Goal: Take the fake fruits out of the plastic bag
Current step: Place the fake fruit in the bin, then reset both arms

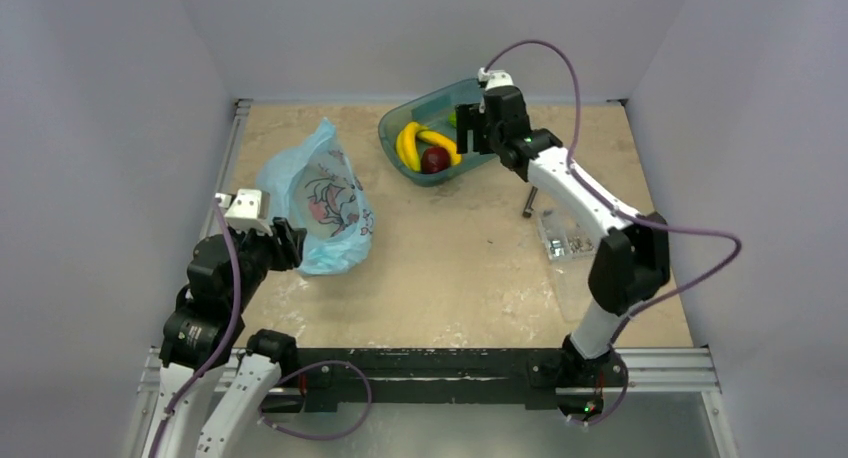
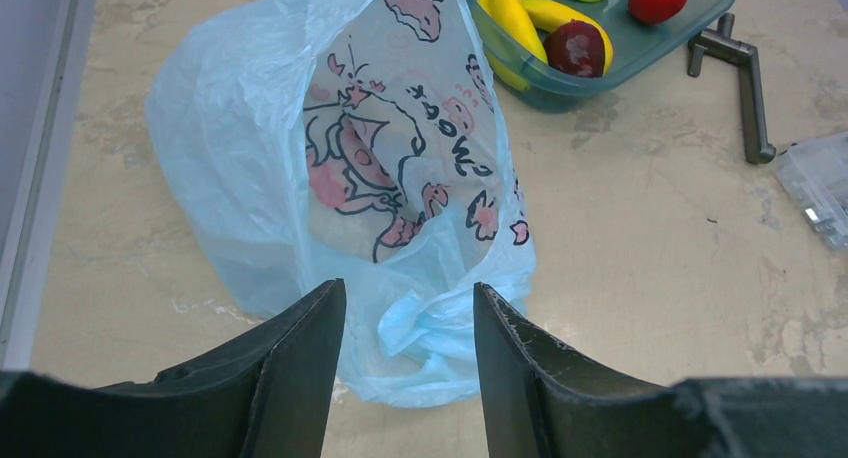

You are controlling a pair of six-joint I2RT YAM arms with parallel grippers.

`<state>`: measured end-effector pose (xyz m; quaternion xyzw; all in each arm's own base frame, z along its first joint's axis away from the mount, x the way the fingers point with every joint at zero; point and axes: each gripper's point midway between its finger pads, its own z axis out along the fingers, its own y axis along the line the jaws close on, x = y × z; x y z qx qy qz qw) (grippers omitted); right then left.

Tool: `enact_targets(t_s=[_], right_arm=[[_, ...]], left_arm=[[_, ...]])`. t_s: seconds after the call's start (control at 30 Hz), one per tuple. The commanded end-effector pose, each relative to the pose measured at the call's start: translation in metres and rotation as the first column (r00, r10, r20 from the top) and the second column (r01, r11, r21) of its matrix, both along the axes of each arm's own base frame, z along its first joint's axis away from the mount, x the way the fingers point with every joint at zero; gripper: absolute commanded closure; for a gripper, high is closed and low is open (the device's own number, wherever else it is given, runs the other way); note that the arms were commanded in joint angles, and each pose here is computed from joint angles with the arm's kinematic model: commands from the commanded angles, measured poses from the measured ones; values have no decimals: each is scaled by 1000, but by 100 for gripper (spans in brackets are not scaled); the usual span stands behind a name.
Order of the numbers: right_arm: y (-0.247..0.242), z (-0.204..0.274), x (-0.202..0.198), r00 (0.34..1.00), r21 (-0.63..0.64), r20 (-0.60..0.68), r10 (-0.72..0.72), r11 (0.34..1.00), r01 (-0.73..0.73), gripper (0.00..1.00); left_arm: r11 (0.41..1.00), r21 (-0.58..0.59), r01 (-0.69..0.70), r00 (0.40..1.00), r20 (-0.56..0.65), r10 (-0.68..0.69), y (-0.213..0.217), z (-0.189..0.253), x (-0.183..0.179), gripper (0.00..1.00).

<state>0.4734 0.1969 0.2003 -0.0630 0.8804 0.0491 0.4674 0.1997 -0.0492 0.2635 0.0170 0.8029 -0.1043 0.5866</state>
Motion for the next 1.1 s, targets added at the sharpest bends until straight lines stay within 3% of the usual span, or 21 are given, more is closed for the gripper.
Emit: enact_targets(t_s=[0.0, 0.27, 0.53, 0.83, 1.07], right_arm=[[2, 54, -36, 993, 147, 111, 36, 988, -52, 17], [-36, 123, -123, 952, 245, 306, 30, 963, -109, 2], [-84, 174, -203, 863, 313, 504, -48, 941, -131, 1], [-128, 196, -247, 799, 351, 579, -166, 934, -60, 1], [-145, 193, -253, 786, 385, 566, -248, 923, 14, 1]], left_arm=[[999, -3, 44, 997, 57, -44, -7, 12, 3, 50], [996, -77, 50, 992, 122, -40, -6, 54, -23, 48], [978, -162, 131, 975, 199, -97, -14, 97, -56, 39], [966, -220, 137, 966, 244, -82, -13, 120, -67, 34], [967, -212, 140, 963, 258, -83, -12, 125, -69, 34]])
